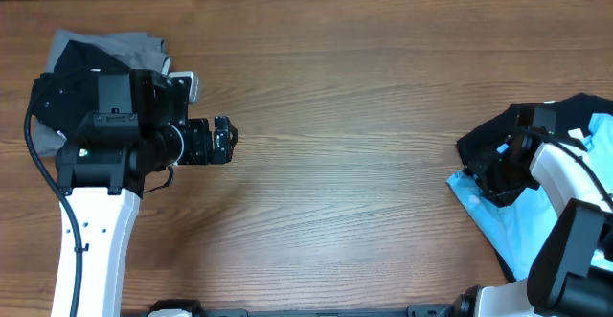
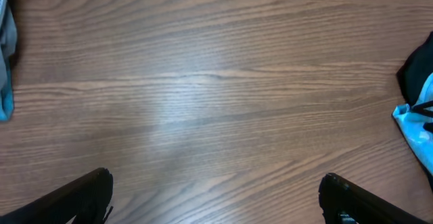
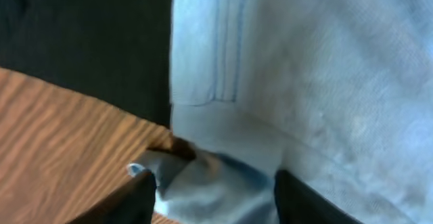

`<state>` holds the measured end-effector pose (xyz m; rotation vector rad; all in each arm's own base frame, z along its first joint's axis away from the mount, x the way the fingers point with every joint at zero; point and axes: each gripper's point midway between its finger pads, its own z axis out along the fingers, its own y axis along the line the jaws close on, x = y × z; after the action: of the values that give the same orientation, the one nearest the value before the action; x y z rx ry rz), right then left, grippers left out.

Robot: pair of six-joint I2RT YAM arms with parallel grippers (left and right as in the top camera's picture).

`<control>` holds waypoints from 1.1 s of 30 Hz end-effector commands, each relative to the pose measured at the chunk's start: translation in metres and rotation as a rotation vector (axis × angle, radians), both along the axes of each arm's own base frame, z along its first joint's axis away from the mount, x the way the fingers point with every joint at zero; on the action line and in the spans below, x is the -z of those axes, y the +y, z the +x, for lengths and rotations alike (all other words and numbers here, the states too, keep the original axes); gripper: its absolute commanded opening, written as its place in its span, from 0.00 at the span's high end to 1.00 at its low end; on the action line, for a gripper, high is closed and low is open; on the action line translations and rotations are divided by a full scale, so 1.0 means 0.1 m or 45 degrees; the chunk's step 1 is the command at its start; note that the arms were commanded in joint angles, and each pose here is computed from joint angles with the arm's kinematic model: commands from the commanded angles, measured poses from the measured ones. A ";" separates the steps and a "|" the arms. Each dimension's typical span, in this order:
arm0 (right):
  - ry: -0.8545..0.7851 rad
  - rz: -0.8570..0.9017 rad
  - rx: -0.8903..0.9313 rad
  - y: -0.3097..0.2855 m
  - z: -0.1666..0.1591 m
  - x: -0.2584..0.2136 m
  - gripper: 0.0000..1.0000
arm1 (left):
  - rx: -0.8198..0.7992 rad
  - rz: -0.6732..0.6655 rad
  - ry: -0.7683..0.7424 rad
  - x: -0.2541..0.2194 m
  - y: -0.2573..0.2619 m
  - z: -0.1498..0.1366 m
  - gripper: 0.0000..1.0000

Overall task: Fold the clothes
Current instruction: 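Reach the right gripper to the light-blue T-shirt and grasp its edge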

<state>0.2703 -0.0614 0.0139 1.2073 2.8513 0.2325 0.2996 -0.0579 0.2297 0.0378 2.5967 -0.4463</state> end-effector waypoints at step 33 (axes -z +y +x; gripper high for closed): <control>-0.680 0.228 -0.373 0.46 0.63 -1.94 0.96 | 0.501 -0.319 -0.137 -0.39 -1.05 -0.15 0.07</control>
<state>0.3199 -0.0312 0.1684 0.7361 2.6535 0.5754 0.2870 -0.1417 0.2517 0.3727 2.4807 -0.7920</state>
